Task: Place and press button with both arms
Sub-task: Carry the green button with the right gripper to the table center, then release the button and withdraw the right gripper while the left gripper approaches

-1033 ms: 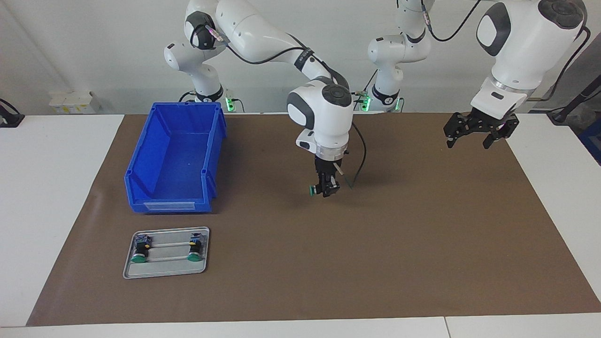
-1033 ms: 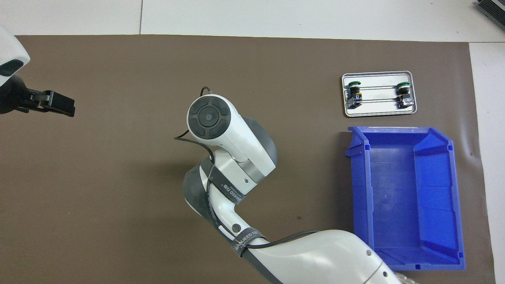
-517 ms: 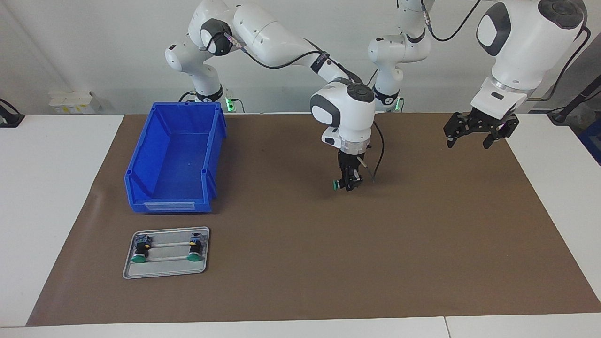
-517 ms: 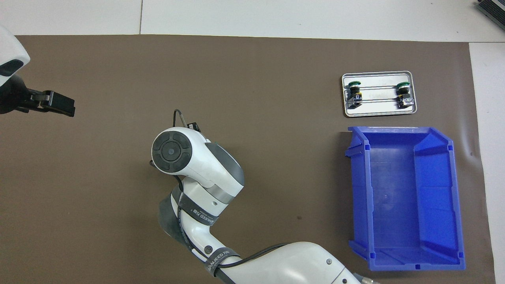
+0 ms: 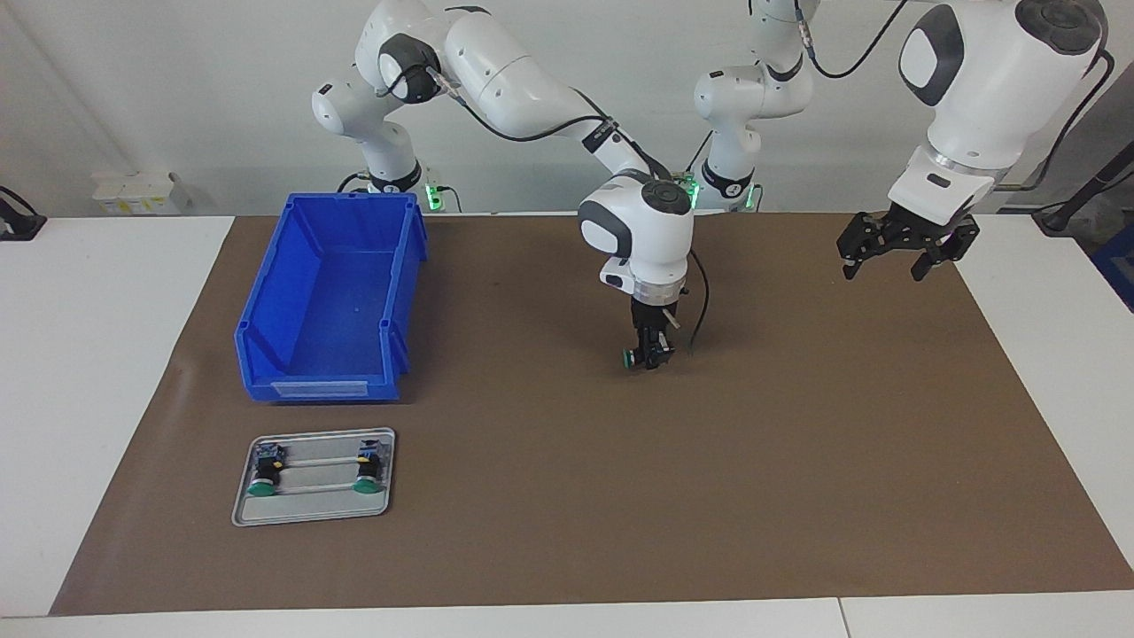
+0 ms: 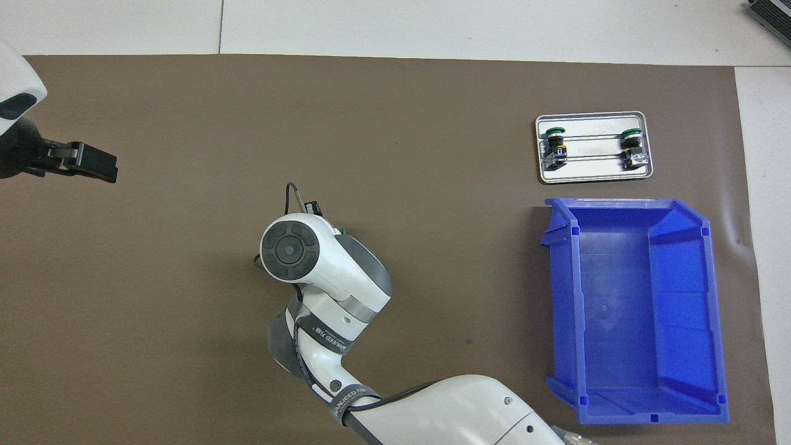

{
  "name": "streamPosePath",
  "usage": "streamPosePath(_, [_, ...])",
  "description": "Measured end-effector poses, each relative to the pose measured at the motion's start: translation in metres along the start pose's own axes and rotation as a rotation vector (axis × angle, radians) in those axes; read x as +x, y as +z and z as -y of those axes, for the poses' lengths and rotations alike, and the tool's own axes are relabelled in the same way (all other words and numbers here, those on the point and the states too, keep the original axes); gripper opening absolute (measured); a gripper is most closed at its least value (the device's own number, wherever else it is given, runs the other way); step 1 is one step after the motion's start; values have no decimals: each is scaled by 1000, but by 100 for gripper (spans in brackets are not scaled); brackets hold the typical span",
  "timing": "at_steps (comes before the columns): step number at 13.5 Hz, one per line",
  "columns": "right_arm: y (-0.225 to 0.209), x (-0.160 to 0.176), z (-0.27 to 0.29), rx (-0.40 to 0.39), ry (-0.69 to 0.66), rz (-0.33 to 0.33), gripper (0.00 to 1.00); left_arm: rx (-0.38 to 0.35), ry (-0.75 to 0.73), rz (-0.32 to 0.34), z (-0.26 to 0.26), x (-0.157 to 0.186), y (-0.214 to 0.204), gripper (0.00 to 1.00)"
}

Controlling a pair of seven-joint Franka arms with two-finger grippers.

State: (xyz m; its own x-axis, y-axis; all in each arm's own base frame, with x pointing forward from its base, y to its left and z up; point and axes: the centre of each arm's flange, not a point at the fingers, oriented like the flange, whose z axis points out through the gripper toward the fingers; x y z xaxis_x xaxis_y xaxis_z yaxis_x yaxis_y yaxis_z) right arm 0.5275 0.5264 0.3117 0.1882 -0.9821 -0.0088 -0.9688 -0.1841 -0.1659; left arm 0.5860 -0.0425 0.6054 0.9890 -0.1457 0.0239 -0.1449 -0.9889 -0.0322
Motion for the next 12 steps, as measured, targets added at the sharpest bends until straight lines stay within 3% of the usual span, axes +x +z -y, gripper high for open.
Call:
streamPosePath(2, [-1,1,-2,0,13,1,46,0,2,0,-1,0,0,100])
streamPosePath(4, [-6,-4,-6,5,0,-1,70,-1,14,0,-8,0,0,100])
streamPosePath(7, [-20,-6,-11,15,-45,-54,100,-3,35,0,-20,1,0,100])
streamPosePath(9, [-48,5,-6,26,-84,-64,100,-4,50,3,-28,1,1,100])
streamPosePath(12, [-110,66,12,50,-167,-60,100,-5,91,4,-51,1,2,100])
